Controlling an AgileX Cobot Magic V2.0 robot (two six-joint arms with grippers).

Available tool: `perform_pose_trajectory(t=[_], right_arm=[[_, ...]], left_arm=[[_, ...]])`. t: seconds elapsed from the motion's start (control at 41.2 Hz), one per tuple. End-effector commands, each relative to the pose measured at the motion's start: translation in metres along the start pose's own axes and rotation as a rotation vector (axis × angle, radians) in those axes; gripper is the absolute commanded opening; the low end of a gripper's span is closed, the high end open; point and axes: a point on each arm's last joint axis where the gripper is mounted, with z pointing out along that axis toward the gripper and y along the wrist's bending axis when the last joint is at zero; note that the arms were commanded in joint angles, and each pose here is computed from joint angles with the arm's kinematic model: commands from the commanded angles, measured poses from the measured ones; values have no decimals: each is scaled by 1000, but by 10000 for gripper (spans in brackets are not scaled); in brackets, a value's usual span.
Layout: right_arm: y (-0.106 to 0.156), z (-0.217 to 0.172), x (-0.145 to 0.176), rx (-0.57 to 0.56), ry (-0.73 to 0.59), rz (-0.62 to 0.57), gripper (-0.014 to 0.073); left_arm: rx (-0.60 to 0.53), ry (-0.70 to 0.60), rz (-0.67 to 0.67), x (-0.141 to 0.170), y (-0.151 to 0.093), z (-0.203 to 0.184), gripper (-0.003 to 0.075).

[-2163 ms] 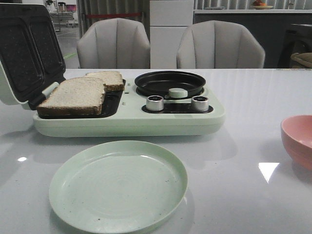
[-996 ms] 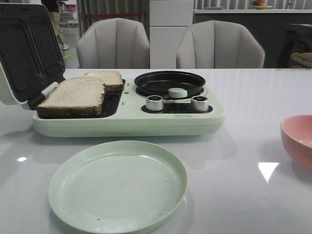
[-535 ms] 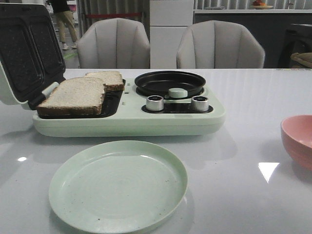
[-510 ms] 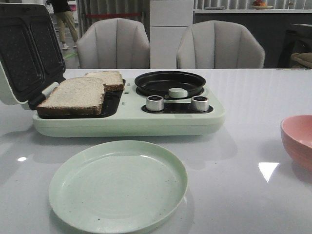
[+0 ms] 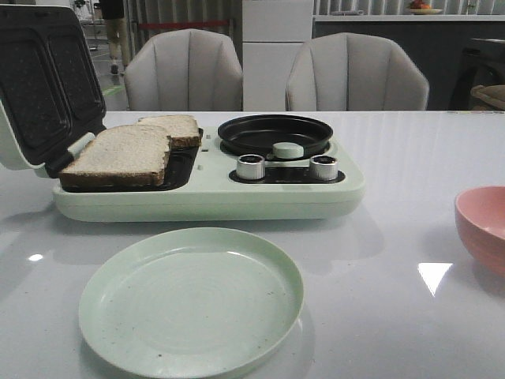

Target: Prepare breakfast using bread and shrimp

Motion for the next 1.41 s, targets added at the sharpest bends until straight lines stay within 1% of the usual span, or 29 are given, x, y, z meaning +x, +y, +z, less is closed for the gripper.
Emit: perform_pose_trajectory(t=[0.0,0.097,0.194,0.34,0.486,0.535,0.705,0.753,0.851,0.923,1.069,1.264,1.385], right_arm=[[0,-6,-12,-3,-92,-8,529],[0,-6,-12,-3,-92,-8,529],[0,-6,-12,-3,-92,-8,529],[0,-6,-12,-3,-92,-8,529],[0,-6,-12,-3,-92,-8,529],[0,-6,-12,-3,-92,-8,529],[0,-6,-12,-3,-92,-8,529],[0,-6,-12,-3,-92,-8,529],[0,-6,-12,-3,-92,-8,529],[0,-6,-12,-3,-92,-8,529],[0,-6,-12,-3,-92,-8,529],[0,-6,-12,-3,-92,-8,529],[1,-6,-12,-4,-96,-7,529]], left_arm=[[137,-118,20,-16,-26,-20,102],[200,-118,32,-15,-37,-18,102],[275,-84,56,-9,-51,-16,102],[404,5,144,6,-76,-15,102],[460,65,258,25,-99,-17,102],[471,82,281,35,-107,-19,102],[501,72,424,77,-141,-35,102],[507,68,478,91,-150,-44,102],[506,102,611,123,-162,-58,102],[500,109,721,145,-167,-72,102],[545,113,849,185,-172,-97,102],[637,117,931,226,-164,-130,102],[675,103,954,240,-154,-147,102]])
